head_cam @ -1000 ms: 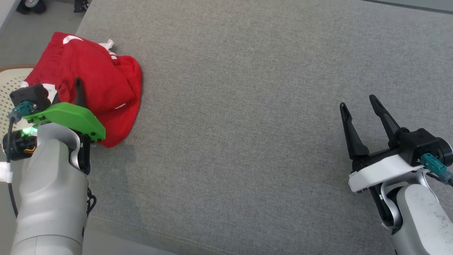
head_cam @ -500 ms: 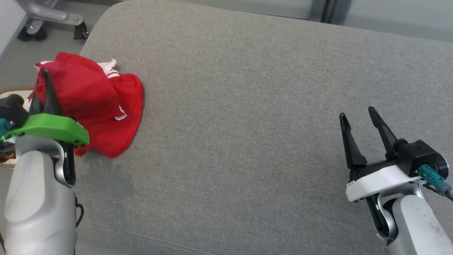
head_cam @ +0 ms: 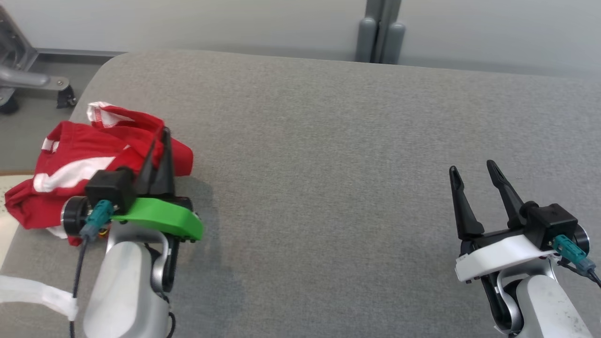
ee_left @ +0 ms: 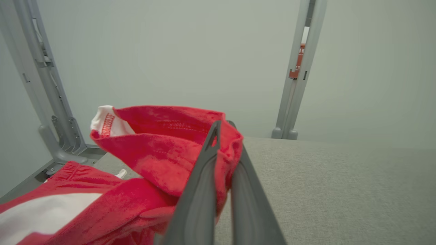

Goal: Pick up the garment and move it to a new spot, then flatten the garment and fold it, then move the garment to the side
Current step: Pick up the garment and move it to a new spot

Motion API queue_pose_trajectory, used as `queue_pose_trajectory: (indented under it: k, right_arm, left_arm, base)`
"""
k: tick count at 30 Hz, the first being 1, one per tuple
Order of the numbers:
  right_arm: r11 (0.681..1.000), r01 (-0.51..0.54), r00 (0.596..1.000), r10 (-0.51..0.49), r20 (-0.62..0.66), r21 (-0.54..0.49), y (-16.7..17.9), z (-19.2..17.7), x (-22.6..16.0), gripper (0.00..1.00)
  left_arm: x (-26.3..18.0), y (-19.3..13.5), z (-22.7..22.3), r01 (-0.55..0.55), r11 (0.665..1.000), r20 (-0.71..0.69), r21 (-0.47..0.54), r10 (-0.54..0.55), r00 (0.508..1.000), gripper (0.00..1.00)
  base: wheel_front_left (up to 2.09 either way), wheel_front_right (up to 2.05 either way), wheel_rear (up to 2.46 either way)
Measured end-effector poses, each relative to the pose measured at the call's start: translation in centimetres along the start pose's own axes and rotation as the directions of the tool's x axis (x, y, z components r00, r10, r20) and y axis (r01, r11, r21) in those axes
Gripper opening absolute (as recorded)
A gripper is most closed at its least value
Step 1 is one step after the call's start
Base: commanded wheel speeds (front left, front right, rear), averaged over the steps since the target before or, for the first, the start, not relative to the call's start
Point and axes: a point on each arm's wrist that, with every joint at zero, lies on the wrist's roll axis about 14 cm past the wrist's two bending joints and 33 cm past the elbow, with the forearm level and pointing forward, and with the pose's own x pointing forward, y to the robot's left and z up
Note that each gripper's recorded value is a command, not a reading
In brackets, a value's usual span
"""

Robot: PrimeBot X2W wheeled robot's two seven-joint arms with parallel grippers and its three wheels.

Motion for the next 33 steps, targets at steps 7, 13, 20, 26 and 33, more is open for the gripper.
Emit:
queue_pose_trajectory:
  k: [7, 13, 20, 26, 33]
  right_arm:
    - [0.992, 0.127, 0.991, -0.127, 0.038, -0.008, -3.9, 1.7, -2.2, 1.0]
    - [0.97, 0.243, 0.969, -0.242, 0.041, -0.01, -7.2, 2.0, -5.0, 1.0]
    - [0.923, 0.385, 0.923, -0.384, 0.028, -0.001, -10.9, 1.7, -8.7, 1.0]
    - [0.881, 0.473, 0.881, -0.473, -0.011, -0.015, -13.2, 0.5, -11.3, 1.0]
    - [0.881, 0.472, 0.881, -0.472, -0.034, -0.022, -13.5, -0.4, -10.8, 1.0]
  left_arm:
    - [1.4, -12.4, -1.8, 0.34, 0.939, -0.053, -0.054, -0.343, 0.938, 0.0]
    - [0.2, -24.9, -1.1, 0.651, 0.746, -0.004, -0.142, -0.658, 0.753, 0.0]
    - [-2.0, -33.5, -1.8, 0.801, 0.563, 0.008, -0.204, -0.817, 0.577, 0.0]
    - [-5.2, -36.5, -7.9, 0.837, 0.468, -0.166, -0.283, -0.883, 0.438, 0.8]
    - [-6.5, -37.4, -8.3, 0.869, 0.415, -0.123, -0.27, -0.91, 0.396, 1.0]
  base:
    - [0.0, 0.0, 0.0]
    - [0.0, 0.0, 0.0]
    - [0.0, 0.0, 0.0]
    - [0.0, 0.0, 0.0]
    - [0.0, 0.0, 0.0]
